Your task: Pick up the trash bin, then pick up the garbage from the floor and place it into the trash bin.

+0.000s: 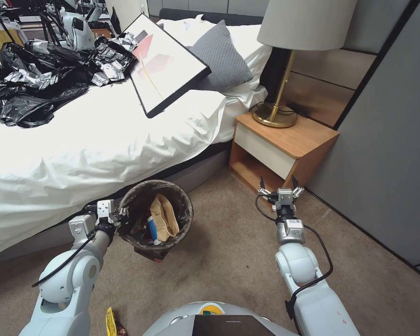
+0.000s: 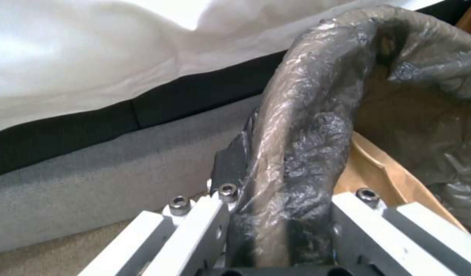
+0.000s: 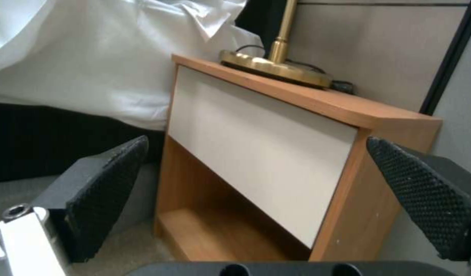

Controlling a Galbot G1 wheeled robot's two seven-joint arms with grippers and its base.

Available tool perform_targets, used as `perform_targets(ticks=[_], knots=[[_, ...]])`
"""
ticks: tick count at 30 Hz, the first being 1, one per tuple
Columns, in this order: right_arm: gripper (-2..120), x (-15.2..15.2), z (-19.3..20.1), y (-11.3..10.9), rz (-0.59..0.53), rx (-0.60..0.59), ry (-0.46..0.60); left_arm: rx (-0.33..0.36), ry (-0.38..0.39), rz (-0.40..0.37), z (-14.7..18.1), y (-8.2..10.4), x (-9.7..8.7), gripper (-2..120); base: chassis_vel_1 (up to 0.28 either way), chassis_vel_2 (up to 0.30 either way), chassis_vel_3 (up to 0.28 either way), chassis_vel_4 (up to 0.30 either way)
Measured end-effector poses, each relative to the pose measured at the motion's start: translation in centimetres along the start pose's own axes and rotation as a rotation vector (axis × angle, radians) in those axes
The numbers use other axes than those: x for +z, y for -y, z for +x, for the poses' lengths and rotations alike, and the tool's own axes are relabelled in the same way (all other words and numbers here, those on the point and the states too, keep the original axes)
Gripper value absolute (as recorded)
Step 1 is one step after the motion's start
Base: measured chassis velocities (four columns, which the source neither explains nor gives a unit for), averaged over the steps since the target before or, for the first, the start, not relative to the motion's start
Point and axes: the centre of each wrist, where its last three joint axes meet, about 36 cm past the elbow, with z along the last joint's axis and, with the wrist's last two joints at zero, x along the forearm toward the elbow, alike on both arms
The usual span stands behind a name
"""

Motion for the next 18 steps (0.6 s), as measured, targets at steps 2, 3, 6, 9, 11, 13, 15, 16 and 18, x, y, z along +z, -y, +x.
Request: perform_targets(ticks=[2, 3, 6, 9, 11, 13, 15, 16, 18], knots=[[100, 0.9, 2.0, -1.0, 0.001, 0.014, 0.022, 0.006, -0.004, -0.004, 0.4, 0.0, 0.1, 6, 0.0, 0.0, 0.0, 0.0], [100, 0.9, 2.0, -1.0, 0.001, 0.014, 0.022, 0.006, -0.004, -0.004, 0.4, 0.0, 0.1, 6, 0.0, 0.0, 0.0, 0.0], [100, 0.8, 1.8, -1.4, 0.004, 0.026, 0.042, 0.02, 0.004, -0.008, 0.9, 0.2, 0.3, 6, 0.0, 0.0, 0.0, 0.0], [100, 0.6, 1.4, -1.3, 0.005, 0.032, 0.045, 0.022, 0.007, -0.009, 1.0, 0.3, 0.3, 6, 0.0, 0.0, 0.0, 0.0], [100, 0.6, 1.3, -1.3, 0.005, 0.032, 0.044, 0.024, 0.008, -0.009, 1.0, 0.3, 0.3, 6, 0.0, 0.0, 0.0, 0.0], [100, 0.7, 1.0, -1.3, 0.006, 0.035, 0.039, 0.027, 0.008, -0.008, 1.0, 0.3, 0.3, 6, 0.0, 0.0, 0.0, 0.0], [100, 0.6, 1.0, -1.3, 0.006, 0.036, 0.037, 0.027, 0.007, -0.006, 1.0, 0.4, 0.3, 6, 0.0, 0.0, 0.0, 0.0], [100, 0.6, 0.9, -1.4, 0.005, 0.036, 0.034, 0.028, 0.007, -0.006, 1.0, 0.4, 0.3, 6, 0.0, 0.0, 0.0, 0.0], [100, 0.7, 0.8, -1.5, 0.005, 0.031, 0.028, 0.028, 0.004, -0.003, 0.9, 0.3, 0.2, 6, 0.0, 0.0, 0.0, 0.0]])
